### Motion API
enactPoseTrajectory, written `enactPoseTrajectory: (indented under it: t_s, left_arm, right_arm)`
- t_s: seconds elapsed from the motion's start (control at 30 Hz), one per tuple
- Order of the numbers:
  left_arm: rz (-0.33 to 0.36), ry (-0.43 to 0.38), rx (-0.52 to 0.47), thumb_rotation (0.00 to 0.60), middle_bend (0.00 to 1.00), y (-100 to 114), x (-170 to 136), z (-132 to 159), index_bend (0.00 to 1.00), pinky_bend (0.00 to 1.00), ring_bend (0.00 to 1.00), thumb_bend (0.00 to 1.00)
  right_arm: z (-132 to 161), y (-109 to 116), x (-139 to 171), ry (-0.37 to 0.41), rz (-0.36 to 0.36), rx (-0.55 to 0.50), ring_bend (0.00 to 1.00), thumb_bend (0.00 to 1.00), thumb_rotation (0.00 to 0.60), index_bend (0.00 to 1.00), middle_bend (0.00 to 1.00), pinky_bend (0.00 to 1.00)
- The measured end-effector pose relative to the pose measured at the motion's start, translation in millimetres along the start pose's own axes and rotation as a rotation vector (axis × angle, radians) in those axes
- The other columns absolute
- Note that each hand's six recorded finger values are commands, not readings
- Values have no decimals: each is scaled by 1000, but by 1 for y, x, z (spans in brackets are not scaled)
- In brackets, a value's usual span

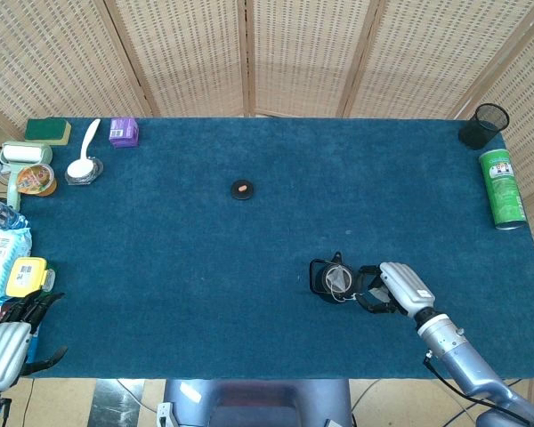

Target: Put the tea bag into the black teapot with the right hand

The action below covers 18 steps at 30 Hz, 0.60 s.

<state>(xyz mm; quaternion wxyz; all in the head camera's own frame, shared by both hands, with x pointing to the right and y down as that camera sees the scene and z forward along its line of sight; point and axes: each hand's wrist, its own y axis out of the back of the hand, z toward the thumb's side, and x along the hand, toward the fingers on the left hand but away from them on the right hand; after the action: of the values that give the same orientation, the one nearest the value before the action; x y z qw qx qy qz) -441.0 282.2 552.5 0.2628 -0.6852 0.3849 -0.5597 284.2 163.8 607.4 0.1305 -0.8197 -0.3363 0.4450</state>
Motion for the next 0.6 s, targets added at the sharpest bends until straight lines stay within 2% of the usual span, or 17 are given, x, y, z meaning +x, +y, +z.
enactPoseTrajectory:
  t_s: [0.1,0.23,0.47,0.6]
  left_arm:
    - [-4,-3,1,600,191,-1,1,1,135,137,85,273]
    - [-1,-10,3,600,191,0,3,4,134,137,86,274]
    - [3,-18,6,600,191,2,4,9,133,137,85,274]
    - [8,-19,10,600,191,3,4,10,133,137,85,273]
  right_arm:
    - [-4,2,2,0,2,13,1000,545,600,351,993,1000]
    - [-10,5,8,-1,21,44,1000,537,600,239,976,1000]
    - [-18,12,17,-12,45,76,1000,538,600,170,996,1000]
    - [-17,12,19,-17,88,90,1000,624,600,143,1000,1000]
